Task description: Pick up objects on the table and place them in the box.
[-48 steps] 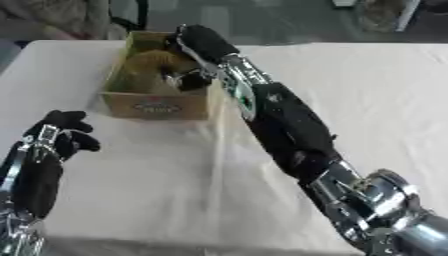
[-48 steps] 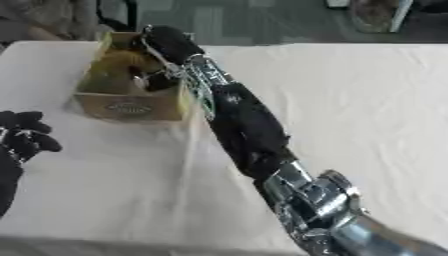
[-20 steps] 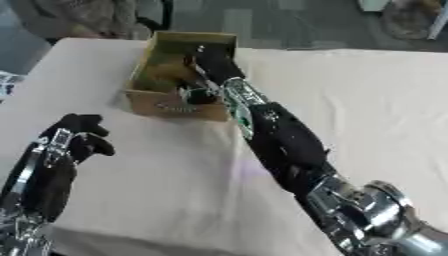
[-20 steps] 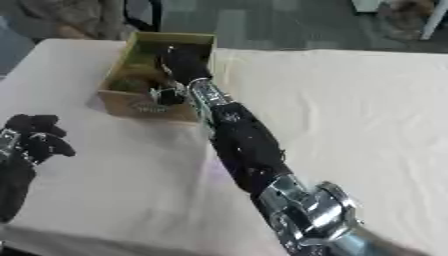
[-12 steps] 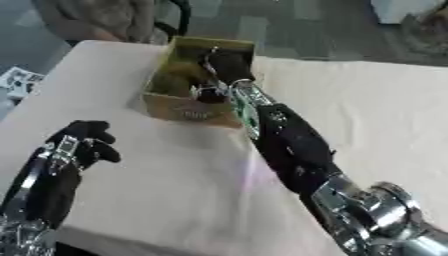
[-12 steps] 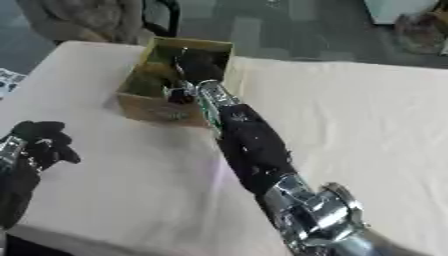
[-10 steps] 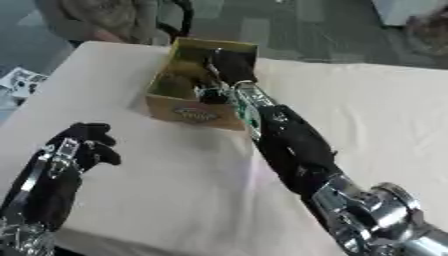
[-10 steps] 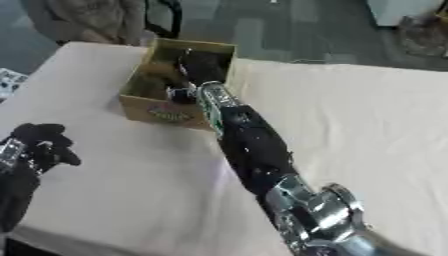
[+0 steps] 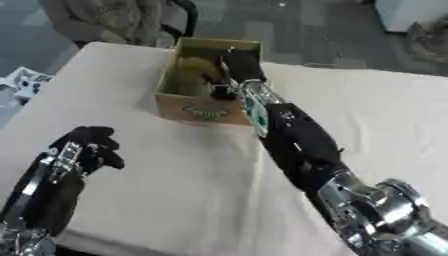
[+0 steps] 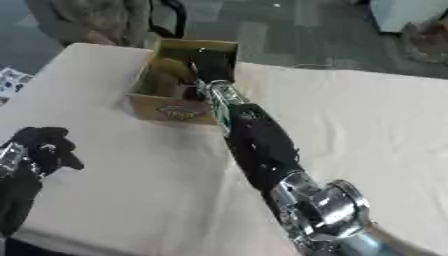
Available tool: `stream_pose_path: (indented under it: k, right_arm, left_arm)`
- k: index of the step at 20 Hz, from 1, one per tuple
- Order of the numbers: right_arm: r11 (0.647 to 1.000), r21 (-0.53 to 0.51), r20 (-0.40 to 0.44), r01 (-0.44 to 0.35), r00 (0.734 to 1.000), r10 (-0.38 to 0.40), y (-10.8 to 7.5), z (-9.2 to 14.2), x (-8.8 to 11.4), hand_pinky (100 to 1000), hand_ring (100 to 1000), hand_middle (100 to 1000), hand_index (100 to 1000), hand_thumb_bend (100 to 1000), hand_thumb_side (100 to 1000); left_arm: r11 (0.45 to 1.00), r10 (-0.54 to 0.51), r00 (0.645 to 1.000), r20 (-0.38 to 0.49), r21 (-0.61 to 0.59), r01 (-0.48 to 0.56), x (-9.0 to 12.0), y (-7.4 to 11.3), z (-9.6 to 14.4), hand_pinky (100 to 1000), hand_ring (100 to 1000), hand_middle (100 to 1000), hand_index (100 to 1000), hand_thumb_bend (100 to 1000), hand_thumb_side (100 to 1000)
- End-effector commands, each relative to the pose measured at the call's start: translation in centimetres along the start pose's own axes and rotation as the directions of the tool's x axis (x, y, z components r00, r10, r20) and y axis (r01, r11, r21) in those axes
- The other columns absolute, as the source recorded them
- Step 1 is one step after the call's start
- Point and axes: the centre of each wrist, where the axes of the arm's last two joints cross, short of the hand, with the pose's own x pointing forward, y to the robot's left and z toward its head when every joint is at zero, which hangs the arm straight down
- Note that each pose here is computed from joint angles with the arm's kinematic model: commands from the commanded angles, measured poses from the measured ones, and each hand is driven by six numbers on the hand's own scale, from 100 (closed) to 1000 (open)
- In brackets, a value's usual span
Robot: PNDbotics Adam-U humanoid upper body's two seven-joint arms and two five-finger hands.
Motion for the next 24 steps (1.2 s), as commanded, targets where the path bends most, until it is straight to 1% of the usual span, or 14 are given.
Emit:
stream_pose_path:
  k: [1, 2, 4, 8, 9, 10, 11, 12, 14, 17, 20, 21, 22, 24]
  right_arm:
    - [0.996, 0.084, 0.006, 0.002, 1.0, -0.002, -0.9, -0.4, -0.4, 709, 726, 643, 766, 100, 387]
    - [0.993, 0.114, 0.007, 0.005, 1.0, -0.005, -0.9, -0.4, -0.5, 716, 736, 665, 777, 100, 379]
    - [0.987, 0.163, 0.006, 0.009, 1.0, -0.01, -1.0, -0.5, -0.5, 720, 739, 686, 791, 100, 397]
    - [0.974, 0.228, 0.02, 0.012, 1.0, -0.017, -1.7, -0.7, -0.5, 744, 757, 732, 825, 100, 406]
    - [0.971, 0.238, 0.03, 0.011, 0.999, -0.018, -1.9, -0.9, -0.4, 755, 764, 745, 836, 128, 404]
    - [0.969, 0.247, 0.04, 0.006, 0.999, -0.016, -2.1, -0.9, -0.3, 772, 778, 768, 851, 178, 476]
    - [0.967, 0.257, 0.052, 0.0, 0.999, -0.014, -2.3, -1.0, -0.3, 791, 798, 799, 870, 222, 581]
    - [0.964, 0.265, 0.063, -0.005, 0.998, -0.012, -2.5, -1.1, -0.2, 805, 813, 823, 883, 265, 660]
    - [0.96, 0.278, 0.082, -0.02, 0.997, -0.002, -2.9, -1.2, -0.1, 849, 869, 896, 924, 404, 810]
    - [0.956, 0.29, 0.105, -0.04, 0.994, 0.009, -3.5, -1.4, 0.0, 878, 909, 947, 948, 467, 868]
    - [0.964, 0.263, 0.112, -0.033, 0.994, 0.004, -4.6, -1.6, 0.1, 873, 912, 954, 951, 385, 865]
    - [0.972, 0.234, 0.114, -0.023, 0.993, -0.003, -5.1, -1.7, 0.1, 860, 904, 945, 942, 341, 804]
    - [0.98, 0.198, 0.115, -0.01, 0.993, -0.013, -5.6, -1.8, 0.1, 856, 901, 941, 939, 327, 777]
    - [0.994, 0.102, 0.127, 0.035, 0.991, -0.048, -6.9, -1.9, 0.3, 836, 886, 922, 923, 272, 678]
  left_arm:
    - [1.0, -0.008, 0.999, 0.033, -0.017, 0.009, 0.9, -0.1, -0.3, 577, 517, 542, 708, 100, 720]
    - [1.0, -0.008, 0.999, 0.033, -0.017, 0.009, 0.9, -0.1, -0.3, 577, 517, 542, 708, 100, 718]
    - [1.0, -0.008, 0.999, 0.032, -0.017, 0.009, 0.9, -0.1, -0.3, 578, 517, 543, 708, 100, 721]
    - [1.0, -0.008, 1.0, 0.03, -0.018, 0.008, 0.8, -0.1, -0.3, 578, 518, 543, 709, 100, 723]
    - [1.0, -0.007, 1.0, 0.03, -0.019, 0.007, 0.8, -0.1, -0.3, 578, 518, 543, 709, 100, 723]
    - [1.0, -0.006, 1.0, 0.029, -0.02, 0.007, 0.8, -0.2, -0.3, 578, 518, 543, 709, 100, 724]
    - [1.0, -0.005, 1.0, 0.029, -0.022, 0.006, 0.8, -0.2, -0.3, 578, 518, 544, 709, 100, 724]
    - [1.0, -0.004, 1.0, 0.028, -0.023, 0.005, 0.8, -0.2, -0.3, 578, 518, 544, 709, 100, 724]
    - [1.0, -0.003, 1.0, 0.027, -0.023, 0.004, 0.7, -0.2, -0.3, 578, 519, 544, 709, 100, 724]
    - [1.0, -0.002, 1.0, 0.026, -0.023, 0.002, 0.7, -0.1, -0.3, 579, 519, 544, 709, 100, 724]
    - [1.0, 0.0, 1.0, 0.026, -0.022, 0.001, 0.7, -0.1, -0.3, 579, 519, 544, 709, 100, 724]
    - [1.0, -0.001, 1.0, 0.025, -0.021, 0.001, 0.7, -0.1, -0.3, 579, 520, 544, 709, 100, 724]
    - [1.0, -0.001, 1.0, 0.024, -0.019, 0.002, 0.6, -0.1, -0.3, 579, 520, 544, 709, 100, 724]
    - [1.0, -0.002, 1.0, 0.023, -0.014, 0.002, 0.6, 0.0, -0.2, 579, 521, 544, 709, 100, 726]
